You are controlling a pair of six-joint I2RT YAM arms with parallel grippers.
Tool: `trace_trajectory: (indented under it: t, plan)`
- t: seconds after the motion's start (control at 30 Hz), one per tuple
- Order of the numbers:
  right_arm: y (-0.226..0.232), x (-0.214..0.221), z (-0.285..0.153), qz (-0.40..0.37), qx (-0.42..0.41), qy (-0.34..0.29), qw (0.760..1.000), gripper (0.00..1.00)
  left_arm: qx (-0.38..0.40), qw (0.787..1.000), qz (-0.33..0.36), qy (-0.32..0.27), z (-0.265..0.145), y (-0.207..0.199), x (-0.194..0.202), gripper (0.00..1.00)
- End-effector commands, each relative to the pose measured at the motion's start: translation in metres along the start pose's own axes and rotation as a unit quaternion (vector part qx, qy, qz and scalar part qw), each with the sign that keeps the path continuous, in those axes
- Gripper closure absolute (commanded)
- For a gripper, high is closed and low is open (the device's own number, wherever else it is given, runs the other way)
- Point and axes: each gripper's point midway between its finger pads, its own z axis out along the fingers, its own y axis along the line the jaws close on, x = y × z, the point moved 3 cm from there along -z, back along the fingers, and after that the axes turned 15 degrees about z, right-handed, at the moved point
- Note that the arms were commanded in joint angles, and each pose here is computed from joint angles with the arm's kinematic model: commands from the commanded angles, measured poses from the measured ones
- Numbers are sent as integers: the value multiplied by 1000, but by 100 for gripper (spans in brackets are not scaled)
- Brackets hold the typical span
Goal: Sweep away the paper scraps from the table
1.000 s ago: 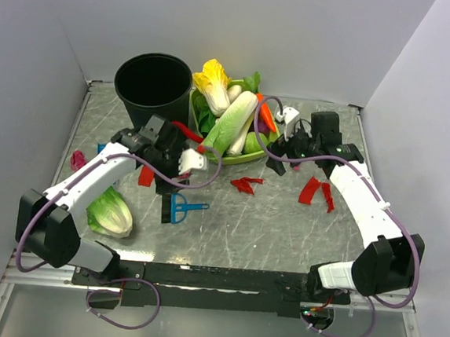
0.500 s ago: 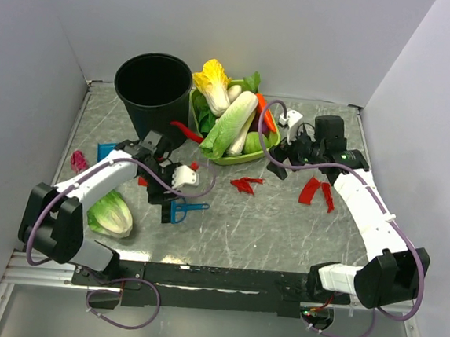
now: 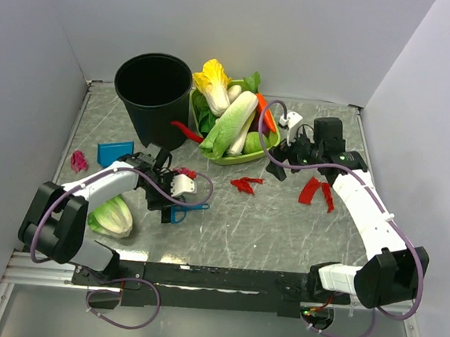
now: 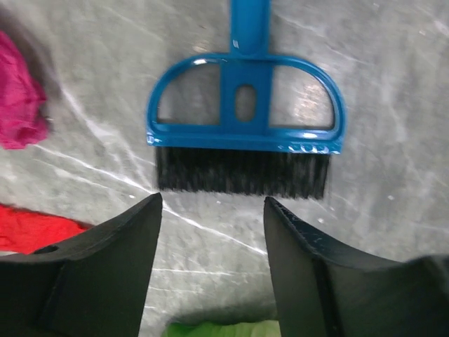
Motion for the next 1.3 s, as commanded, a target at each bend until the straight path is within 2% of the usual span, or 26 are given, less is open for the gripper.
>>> trace_trajectory:
  t: [0.0, 0.33, 0.43, 0.5, 0.6, 0.63, 0.73, 0.87, 1.1, 1.27]
  plan:
    - [4, -14, -1, -7, -9, -21, 1000, 0, -22, 1000, 0, -11, 6, 10, -4, 37]
    - [-2, -14, 2, -7, 5, -18, 1000, 0, -13, 1000, -4, 6, 23, 4, 4, 39]
    - [-2, -15, 2, -5, 5, -20, 1000, 0, 2, 1000, -11, 7, 28, 0, 5, 45]
    - [-6, -17, 4, -1, 13, -22, 1000, 0, 11, 1000, -22, 2, 29, -3, 3, 52]
    - [-7, -18, 5, -4, 17, -21, 1000, 0, 21, 999, -32, 1, 27, -6, 2, 69]
    - [-8, -19, 4, -4, 19, -22, 1000, 0, 25, 999, -31, 0, 26, -7, 1, 80]
    - [-9, -18, 6, 7, 19, -16, 1000, 1, 32, 999, -32, -1, 21, -10, -1, 90]
    - [-4, -24, 4, -7, 4, -20, 1000, 0, 29, 999, -31, -24, 2, -2, -14, 97]
    - [5, -43, -1, -32, -27, -37, 998, 1, 41, 994, -32, -94, -50, 19, -49, 99]
    - [6, -50, -1, -32, -33, -42, 998, 0, 47, 990, -48, -121, -63, 26, -60, 99]
